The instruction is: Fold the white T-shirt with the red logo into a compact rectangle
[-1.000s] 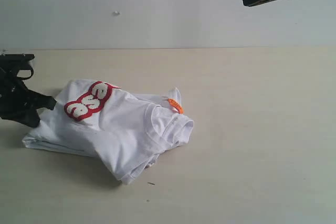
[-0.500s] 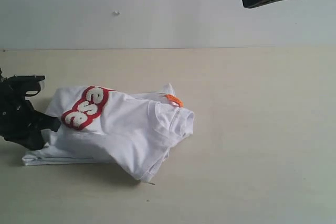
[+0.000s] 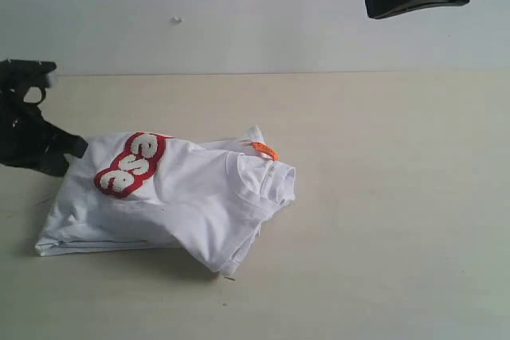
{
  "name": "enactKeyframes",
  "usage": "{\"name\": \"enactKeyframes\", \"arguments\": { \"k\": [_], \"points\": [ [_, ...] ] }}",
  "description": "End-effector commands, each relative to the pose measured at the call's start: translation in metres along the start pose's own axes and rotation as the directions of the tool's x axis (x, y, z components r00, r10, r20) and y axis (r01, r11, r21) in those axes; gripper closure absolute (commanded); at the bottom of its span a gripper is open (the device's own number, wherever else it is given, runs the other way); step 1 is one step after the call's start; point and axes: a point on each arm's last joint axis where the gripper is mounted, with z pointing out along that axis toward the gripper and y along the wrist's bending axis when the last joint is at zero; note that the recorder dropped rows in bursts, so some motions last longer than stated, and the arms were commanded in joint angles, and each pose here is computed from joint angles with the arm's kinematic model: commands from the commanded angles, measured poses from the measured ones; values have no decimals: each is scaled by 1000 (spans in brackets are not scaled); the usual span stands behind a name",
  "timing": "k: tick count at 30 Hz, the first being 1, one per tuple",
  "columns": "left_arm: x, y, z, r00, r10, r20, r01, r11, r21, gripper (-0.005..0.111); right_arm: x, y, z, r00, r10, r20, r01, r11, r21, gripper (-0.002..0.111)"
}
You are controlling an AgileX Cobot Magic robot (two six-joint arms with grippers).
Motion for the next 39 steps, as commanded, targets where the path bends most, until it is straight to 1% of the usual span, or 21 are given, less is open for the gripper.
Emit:
{"name": "enactKeyframes", "arguments": {
  "k": [1, 4, 6, 8, 11, 17, 22, 28, 35, 37, 39],
  "points": [
    [-13, -15, -21, 984, 69, 163, -84, 992, 89, 107, 3, -7, 15, 995, 62, 79, -63, 998, 7, 108],
    [-20, -24, -30, 964, 61, 260, -107, 980, 166, 107, 7, -3, 40, 1000, 13, 17, -13, 1000, -4, 108],
    [-23, -27, -33, 954, 51, 295, -111, 975, 192, 107, 12, 3, 62, 999, -4, -43, 3, 1000, -23, 108],
    [-23, -27, -33, 953, 55, 298, -116, 975, 191, 107, 18, 8, 83, 996, -24, -87, 21, 999, -35, 108],
    [-23, -23, -32, 951, 69, 302, -123, 979, 162, 107, 24, 6, 113, 991, -44, -123, 43, 999, -13, 108],
    [-24, -17, -32, 948, 69, 312, -114, 985, 131, 107, 34, -18, 167, 981, -3, -192, 10, 999, 33, 108],
    [-20, -13, -14, 965, 75, 251, -111, 985, 132, 107, 32, -28, 202, 958, 13, -286, -12, 1000, 4, 108],
    [-15, -7, 15, 981, 66, 184, -91, 987, 129, 107, 32, -38, 228, 946, 21, -322, -21, 1000, 1, 108],
    [-13, -3, 38, 990, 62, 128, -80, 987, 141, 107, 54, -54, 256, 922, 54, -384, -46, 998, 29, 108],
    [-11, -2, 41, 992, 66, 104, -80, 987, 138, 107, 64, -58, 266, 903, 62, -425, -56, 998, 29, 108],
    [-5, 0, 46, 995, 84, 52, -90, 987, 134, 107, 73, -62, 273, 887, 69, -456, -61, 998, 33, 108]
  ]
}}
